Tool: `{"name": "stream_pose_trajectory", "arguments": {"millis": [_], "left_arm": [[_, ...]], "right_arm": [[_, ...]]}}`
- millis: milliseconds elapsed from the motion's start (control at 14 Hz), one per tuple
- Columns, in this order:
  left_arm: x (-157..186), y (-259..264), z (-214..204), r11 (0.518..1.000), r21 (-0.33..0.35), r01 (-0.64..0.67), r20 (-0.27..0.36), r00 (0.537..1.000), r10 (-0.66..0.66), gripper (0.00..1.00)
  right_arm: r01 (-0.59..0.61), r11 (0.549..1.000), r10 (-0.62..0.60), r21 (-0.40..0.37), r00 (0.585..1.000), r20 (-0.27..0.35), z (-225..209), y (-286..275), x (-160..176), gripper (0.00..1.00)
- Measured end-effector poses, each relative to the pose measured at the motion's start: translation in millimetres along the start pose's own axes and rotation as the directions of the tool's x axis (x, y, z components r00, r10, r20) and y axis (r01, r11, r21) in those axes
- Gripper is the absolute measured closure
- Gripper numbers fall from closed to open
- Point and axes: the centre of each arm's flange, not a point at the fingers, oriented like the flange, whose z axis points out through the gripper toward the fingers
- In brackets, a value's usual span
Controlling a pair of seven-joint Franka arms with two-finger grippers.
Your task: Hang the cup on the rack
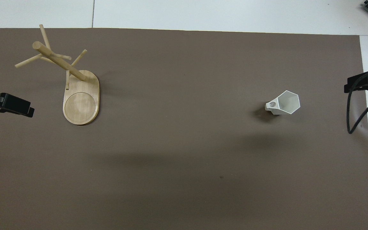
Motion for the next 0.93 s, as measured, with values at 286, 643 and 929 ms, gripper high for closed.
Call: {"name": "stream_pose_trajectory", "arguments": {"millis": [286, 643, 929], "left_arm": [[0.0, 0.1, 0.0, 1.000, 0.000, 0.000, 0.000, 1.000, 0.000, 0.00], [0.0, 0.1, 0.0, 1.000, 0.000, 0.000, 0.000, 1.000, 0.000, 0.00], [0.0, 0.1, 0.0, 1.000, 0.000, 0.000, 0.000, 1.000, 0.000, 0.00]], "right_arm": [[0.001, 1.000, -0.001, 0.000, 1.000, 0.000, 0.0, -0.4, 0.0, 0.00], [0.002, 1.000, -0.002, 0.000, 1.000, 0.001, 0.7, -1.1, -0.1, 0.00], [0.003, 1.000, -0.003, 0.000, 1.000, 0.010, 4.9, -1.5, -0.6, 0.00]]}}
